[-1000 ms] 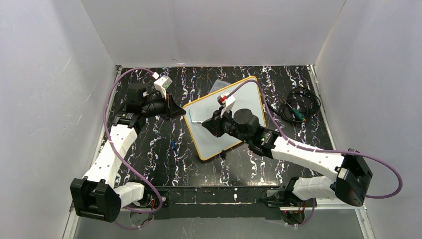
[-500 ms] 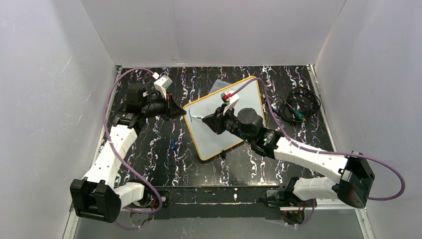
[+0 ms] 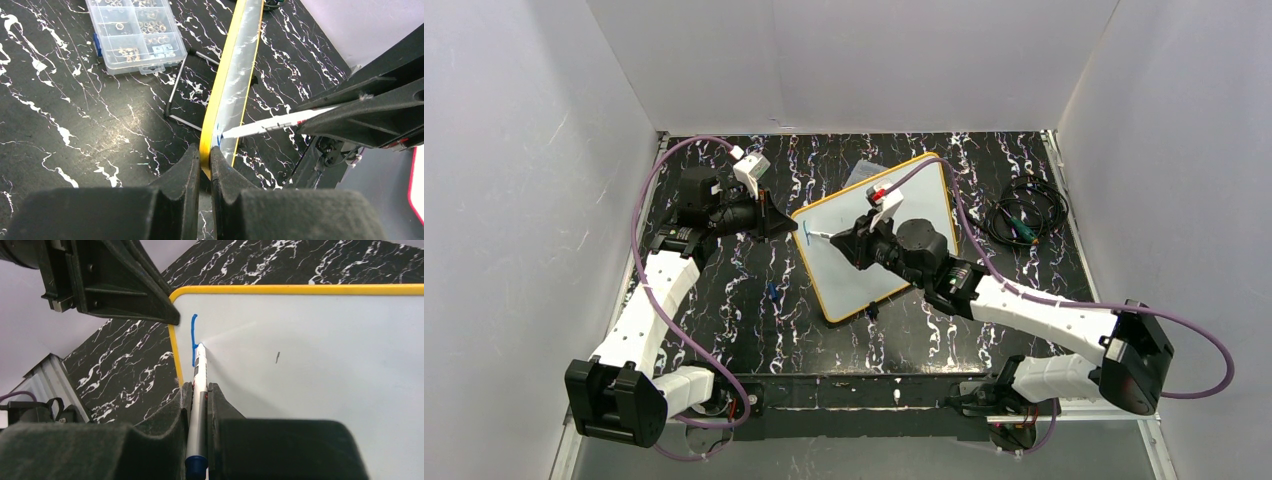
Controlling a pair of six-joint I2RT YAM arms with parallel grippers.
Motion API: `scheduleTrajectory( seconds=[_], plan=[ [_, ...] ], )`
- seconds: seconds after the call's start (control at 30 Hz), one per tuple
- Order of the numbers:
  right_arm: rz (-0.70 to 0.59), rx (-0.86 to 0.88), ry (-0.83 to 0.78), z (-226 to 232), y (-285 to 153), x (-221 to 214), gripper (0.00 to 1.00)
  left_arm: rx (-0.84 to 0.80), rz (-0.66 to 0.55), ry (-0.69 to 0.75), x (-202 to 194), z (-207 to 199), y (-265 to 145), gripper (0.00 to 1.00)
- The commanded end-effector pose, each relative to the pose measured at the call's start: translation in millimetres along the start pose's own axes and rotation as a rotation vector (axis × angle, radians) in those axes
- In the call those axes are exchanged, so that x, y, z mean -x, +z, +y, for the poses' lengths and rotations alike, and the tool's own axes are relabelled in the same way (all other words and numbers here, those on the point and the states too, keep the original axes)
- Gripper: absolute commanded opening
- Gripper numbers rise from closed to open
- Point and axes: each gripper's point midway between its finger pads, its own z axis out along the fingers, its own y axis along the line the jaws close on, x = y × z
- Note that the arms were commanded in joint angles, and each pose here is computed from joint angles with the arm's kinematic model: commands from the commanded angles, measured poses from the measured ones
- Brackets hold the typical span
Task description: Write a sentence on the whiteboard
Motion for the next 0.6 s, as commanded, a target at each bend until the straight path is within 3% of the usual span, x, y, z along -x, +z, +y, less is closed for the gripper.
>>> scheduleTrajectory(
  seconds=[0.0, 0.33, 0.57],
  plan=[
    [-0.117, -0.099, -0.007, -15.3, -9.2, 33.8, 0.01, -0.034, -0.002, 0.042, -3.1, -10.8, -5.4, 0.00],
    [-0.175, 0.003, -0.010, 4.7, -12.8, 51.3, 0.01, -0.036, -0.005, 0.045, -2.2, -11.1, -5.6, 0.00],
    [-0.210, -0.029, -0.023, 0.8, -7.9, 62.2, 0.01, -0.044, -0.004, 0.046, -2.5, -12.3, -5.3, 0.00]
  ],
)
